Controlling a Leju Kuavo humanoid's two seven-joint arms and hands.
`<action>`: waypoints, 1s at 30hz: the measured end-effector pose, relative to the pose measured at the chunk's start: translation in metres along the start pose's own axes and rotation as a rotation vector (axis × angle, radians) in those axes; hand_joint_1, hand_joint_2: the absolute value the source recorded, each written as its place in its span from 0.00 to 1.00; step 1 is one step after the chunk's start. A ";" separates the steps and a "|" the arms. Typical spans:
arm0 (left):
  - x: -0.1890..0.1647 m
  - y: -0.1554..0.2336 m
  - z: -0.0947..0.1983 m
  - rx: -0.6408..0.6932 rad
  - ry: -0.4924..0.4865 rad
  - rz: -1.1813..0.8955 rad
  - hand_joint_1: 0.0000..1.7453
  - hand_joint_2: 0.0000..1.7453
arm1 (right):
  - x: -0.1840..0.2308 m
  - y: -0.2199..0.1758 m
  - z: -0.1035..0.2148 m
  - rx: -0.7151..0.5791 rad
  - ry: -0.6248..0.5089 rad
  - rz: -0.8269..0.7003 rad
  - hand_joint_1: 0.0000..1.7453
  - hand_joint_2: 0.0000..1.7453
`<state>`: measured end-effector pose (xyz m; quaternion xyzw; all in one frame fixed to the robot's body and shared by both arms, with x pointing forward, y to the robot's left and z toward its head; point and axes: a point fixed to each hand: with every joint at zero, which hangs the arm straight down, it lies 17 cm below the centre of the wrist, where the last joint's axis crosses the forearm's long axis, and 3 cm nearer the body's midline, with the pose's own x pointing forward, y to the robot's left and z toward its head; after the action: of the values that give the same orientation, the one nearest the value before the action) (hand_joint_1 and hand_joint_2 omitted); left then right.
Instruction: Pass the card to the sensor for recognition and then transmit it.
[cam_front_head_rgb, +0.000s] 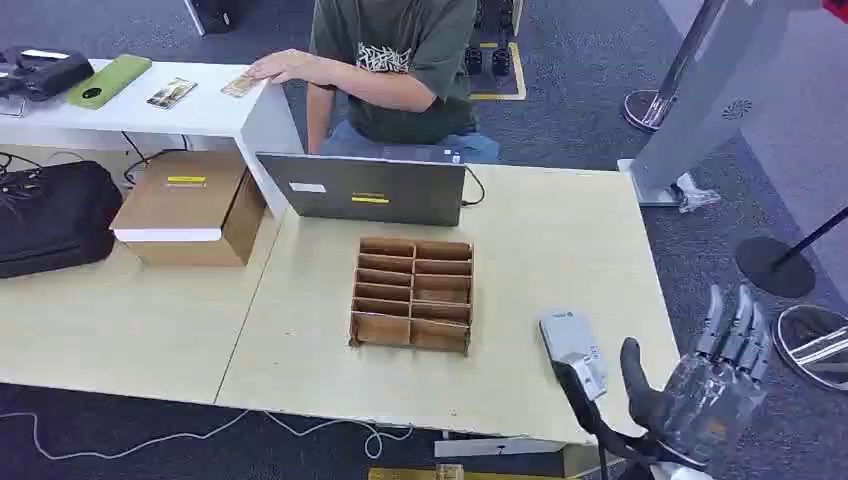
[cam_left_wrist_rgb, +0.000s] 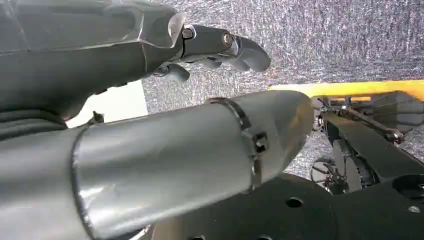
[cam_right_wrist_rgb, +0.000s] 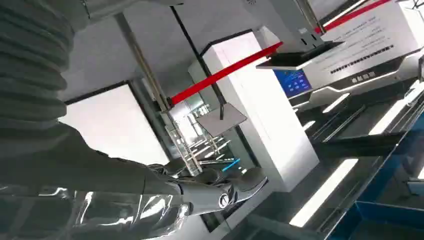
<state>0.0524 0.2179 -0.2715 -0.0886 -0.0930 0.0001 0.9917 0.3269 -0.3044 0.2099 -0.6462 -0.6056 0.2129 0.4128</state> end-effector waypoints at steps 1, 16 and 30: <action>0.000 0.000 0.000 0.000 0.000 0.001 0.00 0.00 | 0.000 0.000 0.000 0.001 0.000 0.000 0.00 1.00; 0.001 -0.001 0.000 -0.001 -0.010 -0.004 0.00 0.00 | -0.001 0.001 0.001 0.002 0.008 -0.001 0.00 1.00; 0.001 -0.001 0.000 0.000 -0.010 0.000 0.00 0.00 | 0.002 0.001 0.001 0.003 -0.010 -0.001 0.00 1.00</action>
<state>0.0531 0.2167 -0.2712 -0.0886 -0.0978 0.0003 0.9913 0.3276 -0.3021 0.2088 -0.6442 -0.6077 0.2167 0.4107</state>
